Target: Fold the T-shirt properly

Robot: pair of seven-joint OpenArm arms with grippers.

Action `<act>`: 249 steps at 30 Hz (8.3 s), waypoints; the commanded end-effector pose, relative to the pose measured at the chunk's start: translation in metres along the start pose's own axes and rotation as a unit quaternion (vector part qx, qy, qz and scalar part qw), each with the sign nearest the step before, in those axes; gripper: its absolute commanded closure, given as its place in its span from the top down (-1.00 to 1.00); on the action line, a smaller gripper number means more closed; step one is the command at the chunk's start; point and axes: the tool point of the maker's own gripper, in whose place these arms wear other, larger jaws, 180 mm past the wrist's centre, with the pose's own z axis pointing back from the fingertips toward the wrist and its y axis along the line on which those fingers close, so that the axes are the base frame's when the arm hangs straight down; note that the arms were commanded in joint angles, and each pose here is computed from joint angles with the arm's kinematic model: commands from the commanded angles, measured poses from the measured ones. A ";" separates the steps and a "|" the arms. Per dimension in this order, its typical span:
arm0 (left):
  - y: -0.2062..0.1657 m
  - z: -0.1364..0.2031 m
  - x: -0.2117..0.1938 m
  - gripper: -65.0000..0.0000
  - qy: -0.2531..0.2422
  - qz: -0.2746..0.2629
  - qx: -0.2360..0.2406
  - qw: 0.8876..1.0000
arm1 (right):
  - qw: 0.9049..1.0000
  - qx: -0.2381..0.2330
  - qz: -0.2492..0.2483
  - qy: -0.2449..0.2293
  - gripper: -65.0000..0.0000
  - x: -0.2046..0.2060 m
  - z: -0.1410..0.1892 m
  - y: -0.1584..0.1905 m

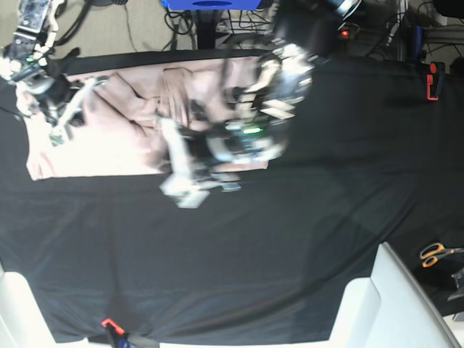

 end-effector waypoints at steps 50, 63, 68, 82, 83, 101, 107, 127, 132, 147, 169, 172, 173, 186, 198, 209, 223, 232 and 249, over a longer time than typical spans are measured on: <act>0.191 0.256 -0.186 -1.00 0.105 0.159 0.353 0.916 | 0.981 0.190 0.019 0.024 -0.91 0.092 -0.093 0.099; 0.192 0.256 -0.185 -1.00 0.104 0.159 0.353 0.916 | 0.987 0.160 -0.004 0.029 -0.98 0.086 -0.093 0.068; 0.192 0.256 -0.186 -1.00 0.106 0.158 0.354 0.916 | 0.985 0.162 -0.001 0.057 -0.68 0.073 -0.090 0.071; 0.199 0.266 -0.185 -1.00 0.110 0.149 0.363 0.913 | 0.990 0.132 -0.031 0.047 0.13 0.029 -0.012 0.079; 0.200 0.266 -0.185 -1.00 0.110 0.148 0.363 0.913 | 0.988 0.143 -0.041 0.050 0.13 0.022 -0.009 0.085; 0.208 0.275 -0.197 -1.00 0.131 0.146 0.367 0.909 | 0.974 0.190 -0.090 0.085 0.13 -0.023 -0.017 0.113; 0.209 0.275 -0.197 -1.00 0.130 0.146 0.367 0.909 | 0.973 0.193 -0.092 0.087 -0.13 -0.024 -0.017 0.116; 0.209 0.275 -0.197 -1.00 0.130 0.146 0.367 0.909 | 0.972 0.185 -0.097 0.105 -0.98 -0.038 -0.013 0.113; 0.209 0.275 -0.197 -1.00 0.130 0.146 0.367 0.909 | 0.972 0.163 -0.124 0.117 -0.98 -0.048 -0.011 0.109; 0.208 0.275 -0.203 -1.00 0.137 0.153 0.366 0.908 | 0.971 0.139 -0.139 0.136 -0.98 -0.059 -0.008 0.092; 0.196 0.257 -0.186 -1.00 0.113 0.149 0.349 0.918 | 0.989 0.130 -0.039 0.050 -0.31 0.015 0.014 0.073; 0.185 0.234 -0.157 -1.00 0.088 0.123 0.326 0.933 | 0.990 0.135 -0.037 0.025 -0.83 0.036 0.004 0.074; 0.180 0.226 -0.152 -1.00 0.082 0.120 0.317 0.937 | 0.989 0.142 -0.032 0.028 -1.00 0.040 -0.001 0.077; 0.168 0.211 -0.151 -1.00 0.084 0.118 0.298 0.943 | 0.973 0.204 -0.060 0.094 -0.98 0.022 -0.053 0.099; 0.169 0.214 -0.153 -1.00 0.087 0.118 0.301 0.942 | 0.981 0.181 -0.052 0.047 -0.98 0.038 -0.065 0.067; 0.168 0.212 -0.167 -1.00 0.101 0.131 0.297 0.940 | 0.984 0.178 0.004 0.021 -0.98 0.068 -0.040 0.081; 0.169 0.214 -0.170 -1.00 0.103 0.134 0.299 0.939 | 0.987 0.000 -0.145 0.075 -0.05 0.008 -0.013 -0.095; 0.169 0.214 -0.170 -1.00 0.103 0.133 0.300 0.939 | 0.916 0.011 -0.399 0.037 1.00 -0.073 0.013 -0.179; 0.169 0.221 -0.177 -1.00 0.115 0.129 0.301 0.938 | 0.884 0.081 -0.460 0.021 0.63 -0.081 -0.032 -0.151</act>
